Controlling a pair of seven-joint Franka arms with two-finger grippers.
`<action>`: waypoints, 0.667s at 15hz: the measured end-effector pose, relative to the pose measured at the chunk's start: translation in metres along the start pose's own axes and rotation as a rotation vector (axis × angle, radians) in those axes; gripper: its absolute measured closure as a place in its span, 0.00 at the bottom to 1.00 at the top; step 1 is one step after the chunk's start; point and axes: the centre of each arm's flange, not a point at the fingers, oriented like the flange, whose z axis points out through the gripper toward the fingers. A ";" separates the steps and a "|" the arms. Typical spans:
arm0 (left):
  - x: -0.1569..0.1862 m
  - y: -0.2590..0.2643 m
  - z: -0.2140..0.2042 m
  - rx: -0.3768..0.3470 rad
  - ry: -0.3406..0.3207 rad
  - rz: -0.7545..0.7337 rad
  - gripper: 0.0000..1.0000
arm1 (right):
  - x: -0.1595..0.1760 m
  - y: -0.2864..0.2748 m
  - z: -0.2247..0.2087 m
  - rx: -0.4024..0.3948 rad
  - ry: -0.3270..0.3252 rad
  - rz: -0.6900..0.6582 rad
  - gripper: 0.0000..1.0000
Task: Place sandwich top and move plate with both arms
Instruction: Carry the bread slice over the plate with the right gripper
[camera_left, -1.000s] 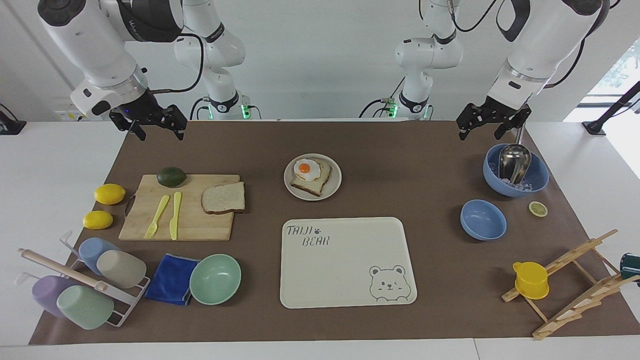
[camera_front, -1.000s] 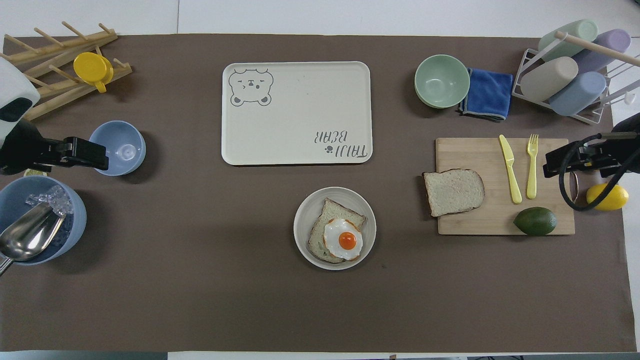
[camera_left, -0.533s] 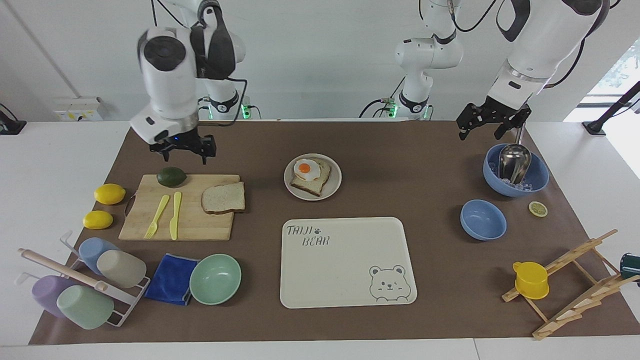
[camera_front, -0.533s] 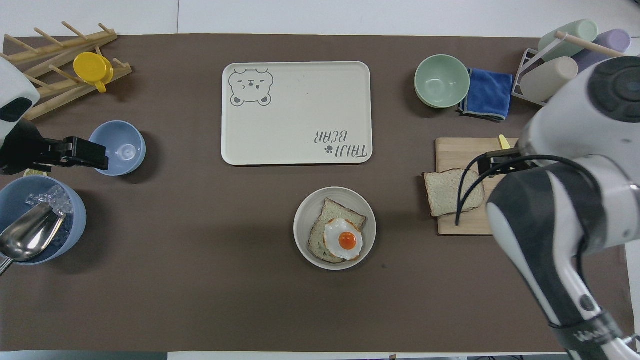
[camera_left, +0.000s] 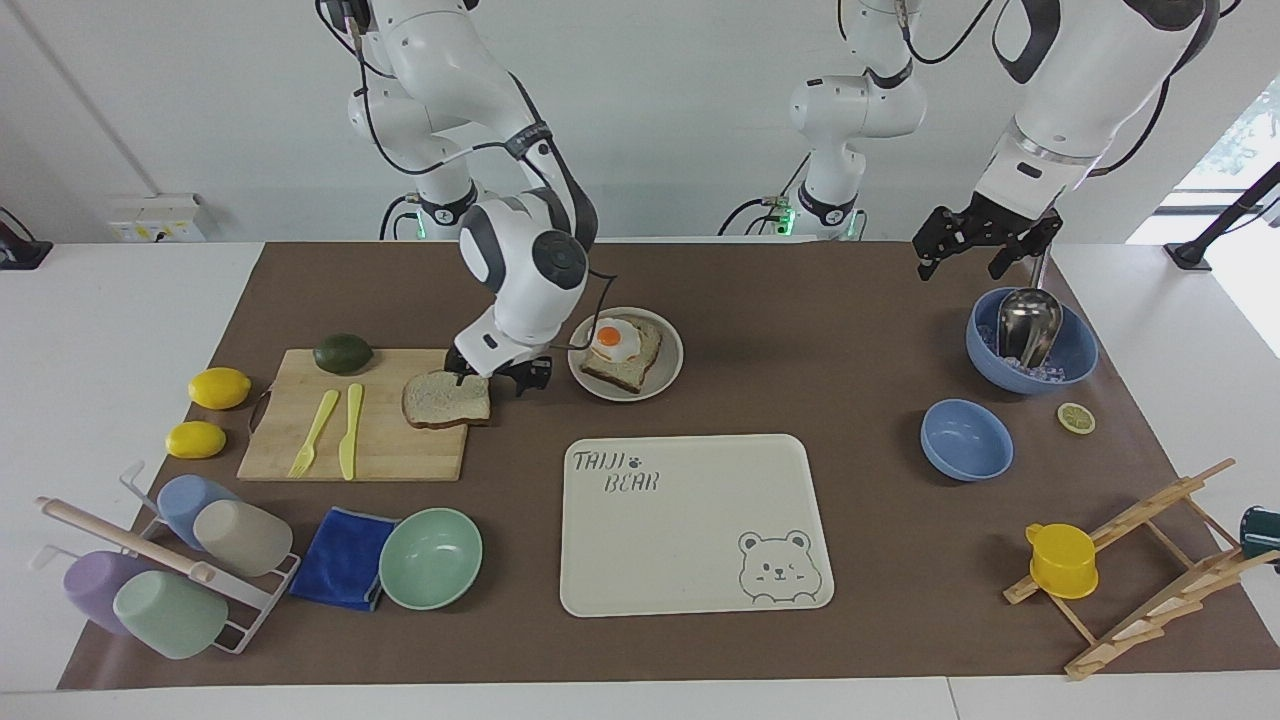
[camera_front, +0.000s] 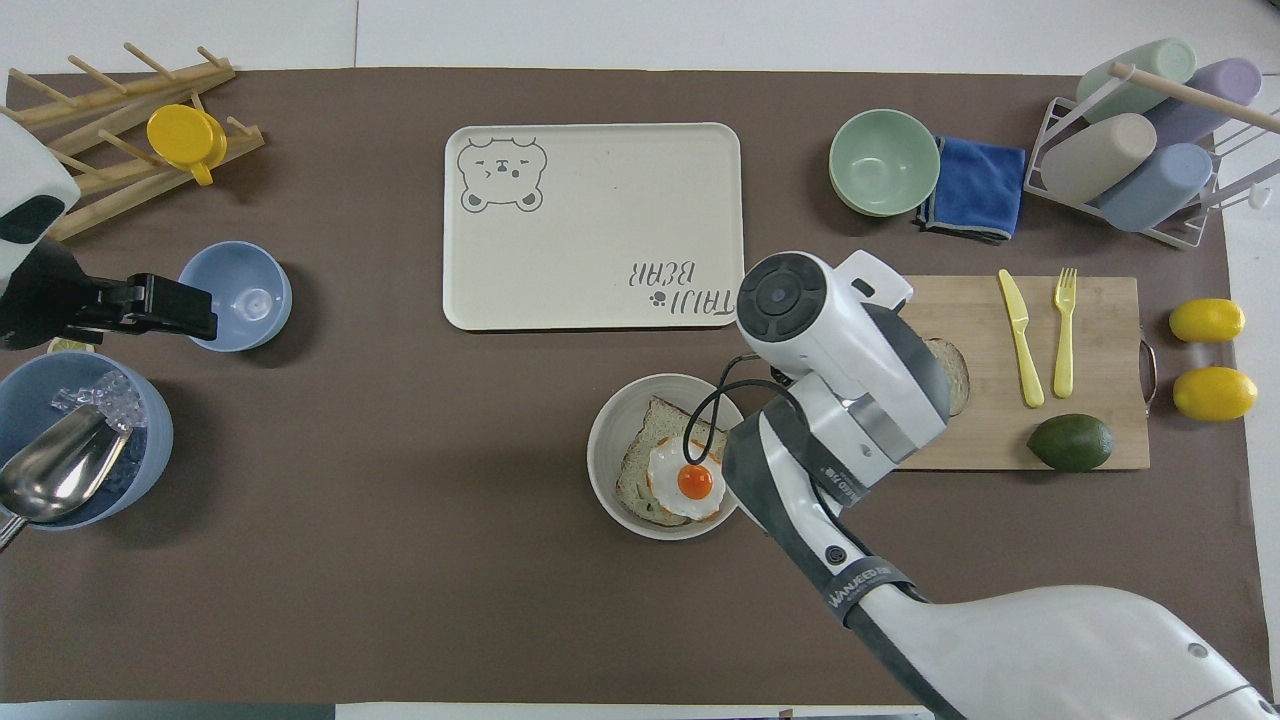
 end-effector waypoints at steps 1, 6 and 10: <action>0.000 0.000 0.000 0.000 0.000 0.000 0.00 | -0.003 -0.011 0.008 -0.018 -0.002 0.000 0.00; 0.000 0.000 0.000 0.000 0.000 0.000 0.00 | -0.005 -0.004 0.025 -0.083 0.003 -0.018 0.00; 0.000 0.000 0.000 0.000 0.000 0.000 0.00 | -0.012 0.000 0.036 -0.107 -0.008 -0.032 0.00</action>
